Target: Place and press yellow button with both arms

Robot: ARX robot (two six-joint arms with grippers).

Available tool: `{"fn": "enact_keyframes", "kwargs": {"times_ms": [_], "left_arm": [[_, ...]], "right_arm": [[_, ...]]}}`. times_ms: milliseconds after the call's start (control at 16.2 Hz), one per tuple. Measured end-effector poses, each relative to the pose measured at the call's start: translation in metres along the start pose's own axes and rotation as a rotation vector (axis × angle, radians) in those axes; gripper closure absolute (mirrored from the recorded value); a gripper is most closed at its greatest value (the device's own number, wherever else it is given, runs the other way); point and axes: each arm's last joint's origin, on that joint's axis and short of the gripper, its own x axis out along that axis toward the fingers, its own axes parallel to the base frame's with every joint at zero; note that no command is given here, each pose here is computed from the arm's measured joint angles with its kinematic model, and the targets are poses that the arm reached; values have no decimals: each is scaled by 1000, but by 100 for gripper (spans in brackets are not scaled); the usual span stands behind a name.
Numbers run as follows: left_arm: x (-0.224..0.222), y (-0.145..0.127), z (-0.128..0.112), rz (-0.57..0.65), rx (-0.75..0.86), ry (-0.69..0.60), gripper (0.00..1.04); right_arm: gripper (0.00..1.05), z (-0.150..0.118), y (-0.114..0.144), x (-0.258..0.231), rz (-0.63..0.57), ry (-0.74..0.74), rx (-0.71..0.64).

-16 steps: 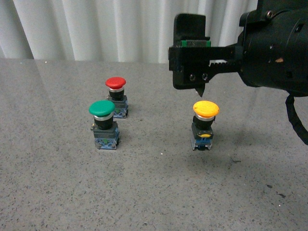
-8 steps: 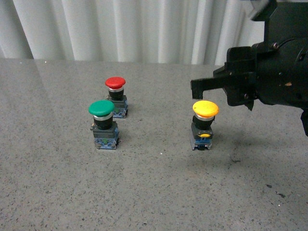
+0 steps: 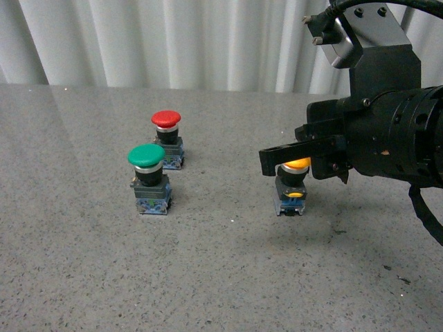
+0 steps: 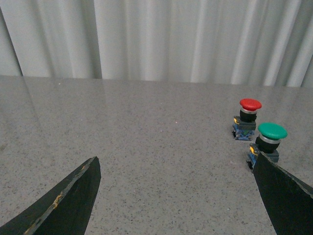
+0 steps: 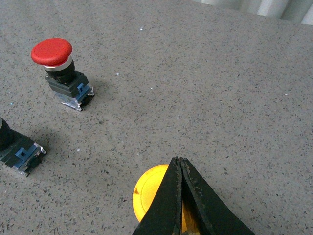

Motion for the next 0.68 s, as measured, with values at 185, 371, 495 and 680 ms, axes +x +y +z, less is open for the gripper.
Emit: {"fn": "enact_keyframes", "kwargs": {"times_ms": [185, 371, 495, 680], "left_arm": [[0, 0, 0, 0, 0, 0, 7], [0, 0, 0, 0, 0, 0, 7], [0, 0, 0, 0, 0, 0, 7], [0, 0, 0, 0, 0, 0, 7]], "right_arm": [[103, -6, 0, 6, -1, 21, -4], [103, -6, -1, 8, -11, 32, -8], [103, -6, -3, 8, -16, 36, -9], [103, -6, -3, 8, -15, 36, -9]]}}
